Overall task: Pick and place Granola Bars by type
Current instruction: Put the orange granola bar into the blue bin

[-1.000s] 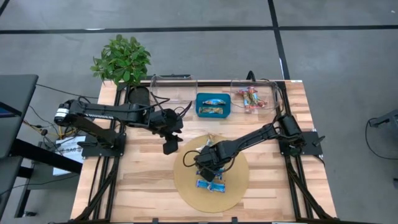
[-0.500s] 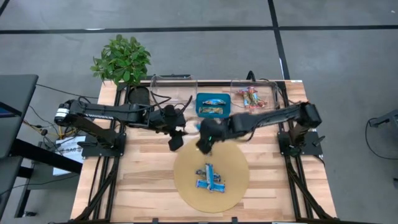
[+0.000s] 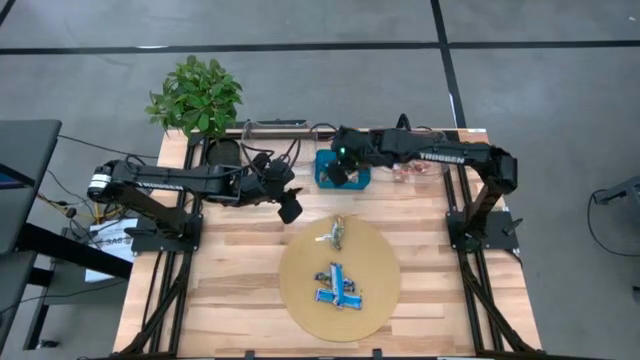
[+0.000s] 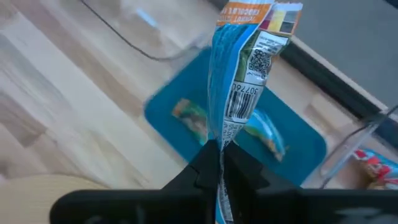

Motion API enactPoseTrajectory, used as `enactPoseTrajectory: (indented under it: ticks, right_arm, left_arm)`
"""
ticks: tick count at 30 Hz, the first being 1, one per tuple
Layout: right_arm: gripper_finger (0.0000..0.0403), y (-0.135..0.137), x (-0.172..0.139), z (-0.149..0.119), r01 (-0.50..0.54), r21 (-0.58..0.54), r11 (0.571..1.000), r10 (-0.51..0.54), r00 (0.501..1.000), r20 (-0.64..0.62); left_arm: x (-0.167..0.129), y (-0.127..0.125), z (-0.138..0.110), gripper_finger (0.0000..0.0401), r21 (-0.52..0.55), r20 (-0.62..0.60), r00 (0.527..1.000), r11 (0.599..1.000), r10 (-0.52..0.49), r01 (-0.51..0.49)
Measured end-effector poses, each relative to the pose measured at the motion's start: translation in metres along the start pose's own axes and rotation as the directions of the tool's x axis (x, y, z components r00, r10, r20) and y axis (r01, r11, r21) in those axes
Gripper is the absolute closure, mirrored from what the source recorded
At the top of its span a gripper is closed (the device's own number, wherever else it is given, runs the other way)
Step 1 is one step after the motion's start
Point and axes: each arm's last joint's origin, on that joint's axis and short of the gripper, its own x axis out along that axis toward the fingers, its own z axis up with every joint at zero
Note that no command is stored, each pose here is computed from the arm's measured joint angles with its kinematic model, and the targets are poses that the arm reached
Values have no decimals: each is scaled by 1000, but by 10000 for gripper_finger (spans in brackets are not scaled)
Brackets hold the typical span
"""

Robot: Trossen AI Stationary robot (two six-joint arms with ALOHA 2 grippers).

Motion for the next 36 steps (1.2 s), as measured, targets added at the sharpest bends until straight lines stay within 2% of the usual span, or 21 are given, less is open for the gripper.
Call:
enactPoseTrajectory:
  ticks: [5,11,18,21,24,28,36]
  right_arm:
    - [373,-22,16,9,-8,-15,1000,7,999,-44]
    - [305,-39,33,13,-51,-22,998,49,993,-108]
    - [233,-37,33,14,-75,-20,997,73,992,-102]
    - [217,-27,28,11,-149,-18,989,146,982,-122]
    - [207,-14,25,4,-202,17,979,203,965,-164]
    - [202,10,18,-7,-222,40,974,226,957,-182]
    - [209,59,1,-34,-206,116,972,224,960,-170]
  left_arm:
    - [0,0,0,225,-15,-2,1000,1000,1,-1]
    - [0,1,-1,225,-73,-8,1000,997,14,-14]
    - [0,1,-2,225,-85,-19,1000,996,2,-4]
    - [0,0,-2,225,-83,-37,999,996,-36,33]
    - [0,-2,-3,225,-40,-60,994,995,-88,86]
    - [-1,-5,-4,225,41,-108,974,978,-200,206]
    - [-4,-12,-10,225,132,-242,861,864,-446,485]
